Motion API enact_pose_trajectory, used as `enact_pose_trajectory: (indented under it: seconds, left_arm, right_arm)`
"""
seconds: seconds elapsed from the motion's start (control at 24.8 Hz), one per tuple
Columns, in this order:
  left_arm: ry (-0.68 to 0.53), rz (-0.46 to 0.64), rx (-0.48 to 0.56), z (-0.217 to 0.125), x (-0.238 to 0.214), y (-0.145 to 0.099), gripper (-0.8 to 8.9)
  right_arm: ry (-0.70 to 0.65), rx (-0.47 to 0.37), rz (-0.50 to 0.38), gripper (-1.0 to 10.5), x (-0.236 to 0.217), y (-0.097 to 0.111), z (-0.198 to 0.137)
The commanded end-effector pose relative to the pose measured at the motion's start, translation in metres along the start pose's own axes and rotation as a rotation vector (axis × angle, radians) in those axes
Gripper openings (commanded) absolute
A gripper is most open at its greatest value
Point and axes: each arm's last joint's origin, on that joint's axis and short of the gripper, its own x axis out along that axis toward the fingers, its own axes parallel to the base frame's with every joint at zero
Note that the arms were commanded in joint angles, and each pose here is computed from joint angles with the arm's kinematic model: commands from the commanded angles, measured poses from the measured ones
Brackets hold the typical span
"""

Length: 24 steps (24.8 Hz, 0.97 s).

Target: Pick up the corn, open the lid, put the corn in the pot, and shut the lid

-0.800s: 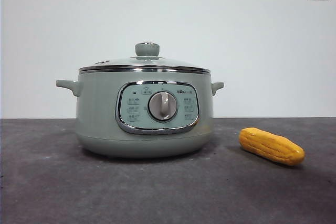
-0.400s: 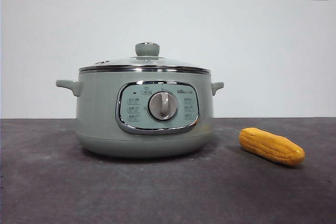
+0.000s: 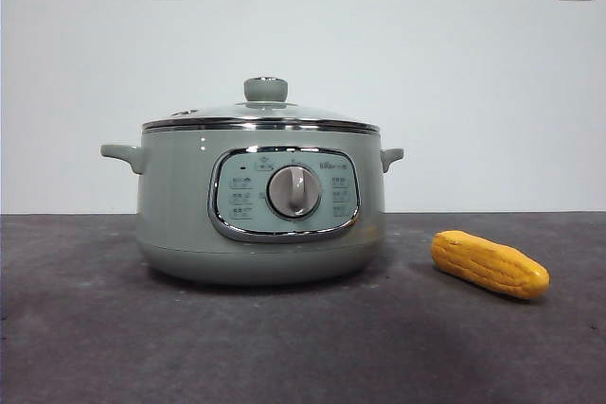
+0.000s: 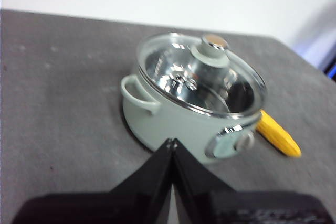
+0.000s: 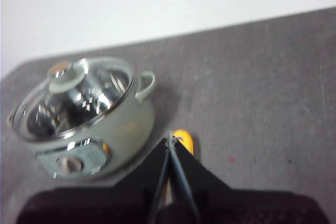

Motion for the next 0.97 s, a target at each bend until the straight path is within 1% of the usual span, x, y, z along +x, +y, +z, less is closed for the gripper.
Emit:
enact_pose_trajectory:
  seconds: [0.04, 0.16, 0.28, 0.4, 0.52, 0.68, 0.85, 0.89, 0.93, 0.97]
  left_arm:
    - [0.05, -0.009, 0.064, 0.013, -0.006, -0.005, -0.06]
    - [0.112, -0.022, 0.103, 0.028, -0.011, -0.01, -0.06]
    - [0.174, -0.022, 0.13, 0.039, -0.013, -0.013, -0.06]
    - [0.211, -0.03, 0.127, 0.047, -0.012, -0.015, -0.06]
    - [0.248, -0.071, 0.109, 0.051, -0.009, -0.015, -0.06]
    - [0.286, -0.08, 0.093, 0.051, -0.003, -0.013, -0.05]
    - [0.297, -0.154, 0.075, 0.052, 0.001, -0.013, 0.08]
    - [0.302, -0.177, 0.07, 0.052, 0.002, -0.014, 0.87]
    - [0.307, -0.203, 0.061, 0.053, 0.003, -0.014, 2.61]
    - [0.313, -0.223, 0.054, 0.053, 0.005, -0.014, 4.78]
  right_arm:
    - [0.084, -0.064, -0.004, -0.1, -0.003, 0.004, 0.017]
    - [0.188, -0.073, -0.01, -0.1, -0.004, 0.006, 0.031]
    - [0.292, -0.076, 0.014, -0.1, -0.002, 0.008, 0.041]
    - [0.371, -0.087, 0.025, -0.1, 0.0, 0.009, 0.048]
    - [0.439, -0.105, 0.03, -0.1, 0.003, 0.009, 0.053]
    - [0.456, -0.104, 0.033, -0.1, 0.005, 0.009, 0.055]
    - [0.458, -0.101, 0.032, 0.1, 0.005, 0.009, 0.055]
    - [0.46, -0.101, 0.033, 0.8, 0.005, 0.009, 0.055]
    - [0.46, -0.1, 0.035, 2.0, 0.005, 0.009, 0.055]
    - [0.458, -0.098, 0.041, 3.4, 0.005, 0.009, 0.055]
